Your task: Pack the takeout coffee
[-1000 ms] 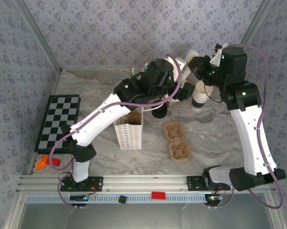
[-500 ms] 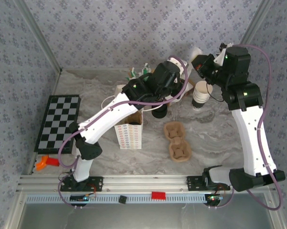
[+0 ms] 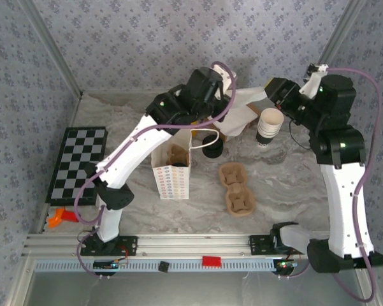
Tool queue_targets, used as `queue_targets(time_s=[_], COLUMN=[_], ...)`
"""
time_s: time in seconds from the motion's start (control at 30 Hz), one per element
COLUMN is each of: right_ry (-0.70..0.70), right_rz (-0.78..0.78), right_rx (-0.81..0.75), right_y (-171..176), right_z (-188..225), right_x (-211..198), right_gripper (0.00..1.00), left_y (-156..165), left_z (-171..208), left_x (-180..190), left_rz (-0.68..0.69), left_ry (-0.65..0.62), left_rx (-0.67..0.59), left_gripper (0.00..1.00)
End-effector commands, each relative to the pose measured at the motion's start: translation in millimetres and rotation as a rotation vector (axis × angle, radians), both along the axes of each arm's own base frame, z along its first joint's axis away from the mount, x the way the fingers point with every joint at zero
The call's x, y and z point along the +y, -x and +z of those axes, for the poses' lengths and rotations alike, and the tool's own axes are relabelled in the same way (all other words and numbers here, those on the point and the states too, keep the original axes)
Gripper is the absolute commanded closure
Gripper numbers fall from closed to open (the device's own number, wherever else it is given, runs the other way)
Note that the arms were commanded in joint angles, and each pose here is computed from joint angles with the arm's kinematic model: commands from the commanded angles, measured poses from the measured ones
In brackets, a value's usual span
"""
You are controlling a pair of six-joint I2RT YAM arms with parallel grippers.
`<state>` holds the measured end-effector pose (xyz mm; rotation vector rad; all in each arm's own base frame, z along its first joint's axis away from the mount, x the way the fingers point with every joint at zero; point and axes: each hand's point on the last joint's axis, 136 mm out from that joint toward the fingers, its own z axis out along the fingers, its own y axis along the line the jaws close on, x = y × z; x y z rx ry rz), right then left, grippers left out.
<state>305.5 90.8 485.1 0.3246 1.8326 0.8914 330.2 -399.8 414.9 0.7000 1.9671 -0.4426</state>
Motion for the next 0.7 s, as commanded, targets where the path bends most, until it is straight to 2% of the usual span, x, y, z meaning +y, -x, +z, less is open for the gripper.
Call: queue_targets(time_s=[0.0,0.17,0.37,0.47,0.53,0.67], right_ry=[0.145,0.234,0.384,0.477,0.596,0.784], right_rz=[0.126,0.303,0.464,0.587,0.619,0.692], right_rx=[-0.082,-0.208,-0.307,-0.432,-0.492,-0.607], right_y=[19,38,29,36,37,40], right_z=[3,15,-13,-15,-24,-40], right_x=[9,26,47,72,86,108], right_gripper=[0.57,0.49,0.40,0.26,0.17,0.10], left_y=[25,31,56,68,73,78], left_z=[43,55,68,71,75,85], left_x=[28,50,63,67,69,73], left_rz=[-0.100,-0.125,-0.231,-0.272,-0.285,-0.286], left_ry=[-0.004,-0.035,-0.024,-0.018,-0.006,0.040], left_rx=[-0.080,-0.110,-0.097,-0.093,-0.089,-0.085], left_gripper=[1.00,1.00,1.00,1.00,1.00,1.00])
